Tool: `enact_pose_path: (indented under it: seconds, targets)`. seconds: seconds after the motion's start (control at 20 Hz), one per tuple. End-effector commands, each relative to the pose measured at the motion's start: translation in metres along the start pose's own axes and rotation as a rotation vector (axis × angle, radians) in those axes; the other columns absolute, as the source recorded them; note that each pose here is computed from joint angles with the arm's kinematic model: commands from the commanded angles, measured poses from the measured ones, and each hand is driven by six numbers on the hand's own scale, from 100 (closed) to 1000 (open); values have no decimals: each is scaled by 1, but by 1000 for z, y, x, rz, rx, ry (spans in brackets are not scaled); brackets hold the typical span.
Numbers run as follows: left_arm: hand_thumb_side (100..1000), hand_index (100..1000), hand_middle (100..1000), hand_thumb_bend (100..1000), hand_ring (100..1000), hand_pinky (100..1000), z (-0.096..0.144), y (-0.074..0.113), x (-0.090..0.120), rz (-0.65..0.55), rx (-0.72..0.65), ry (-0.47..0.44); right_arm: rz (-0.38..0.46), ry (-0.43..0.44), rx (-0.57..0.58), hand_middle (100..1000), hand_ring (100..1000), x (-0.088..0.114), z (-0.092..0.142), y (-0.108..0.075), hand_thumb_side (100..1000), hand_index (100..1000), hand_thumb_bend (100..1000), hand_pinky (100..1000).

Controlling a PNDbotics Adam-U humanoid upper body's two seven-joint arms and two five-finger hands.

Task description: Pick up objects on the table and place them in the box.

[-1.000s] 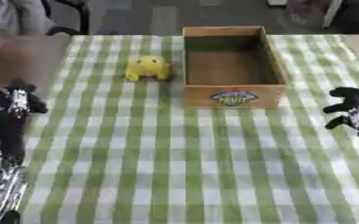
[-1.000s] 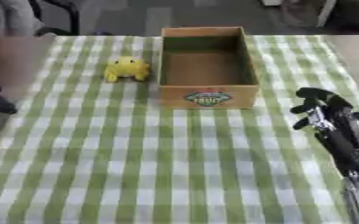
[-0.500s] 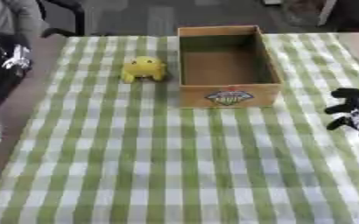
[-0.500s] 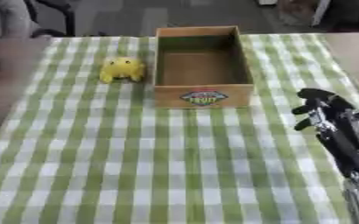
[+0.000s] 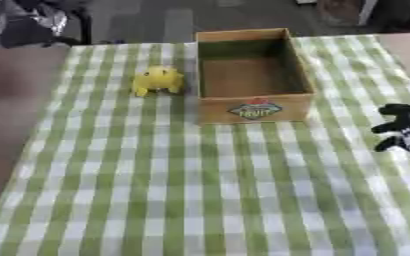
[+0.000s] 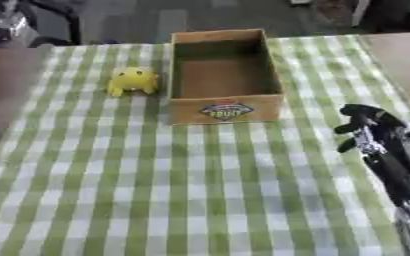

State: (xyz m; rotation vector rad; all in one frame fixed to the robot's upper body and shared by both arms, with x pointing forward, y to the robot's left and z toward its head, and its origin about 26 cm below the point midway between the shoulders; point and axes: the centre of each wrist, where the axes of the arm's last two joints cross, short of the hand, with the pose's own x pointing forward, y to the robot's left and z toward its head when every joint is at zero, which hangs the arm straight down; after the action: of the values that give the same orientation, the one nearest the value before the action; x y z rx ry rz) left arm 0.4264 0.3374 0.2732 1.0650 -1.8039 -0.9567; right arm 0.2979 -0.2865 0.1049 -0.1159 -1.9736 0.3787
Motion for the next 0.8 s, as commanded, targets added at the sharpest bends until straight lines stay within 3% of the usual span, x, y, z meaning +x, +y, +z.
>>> enact_pose_path:
  seconds: [0.05, 0.4, 0.55, 0.8]
  targets:
    - [247, 677, 528, 360, 550, 595, -17, 0, -4, -108, -53, 3, 30, -17, 20, 741, 646, 5, -2, -5, 620, 789, 100, 469]
    - [210, 707, 589, 448, 601, 652, -44, -35, -4, -208, -167, 47, 31, -25, 54, 741, 646, 7, -5, -2, 627, 789, 100, 468]
    - [240, 726, 616, 509, 634, 678, -48, -49, -5, -224, -222, 70, 30, -34, 64, 741, 646, 9, -7, 0, 629, 789, 100, 468]
    - [188, 739, 640, 568, 661, 698, -50, -62, -10, -235, -290, 112, 27, -45, 74, 740, 646, 11, -10, 2, 636, 789, 100, 468]
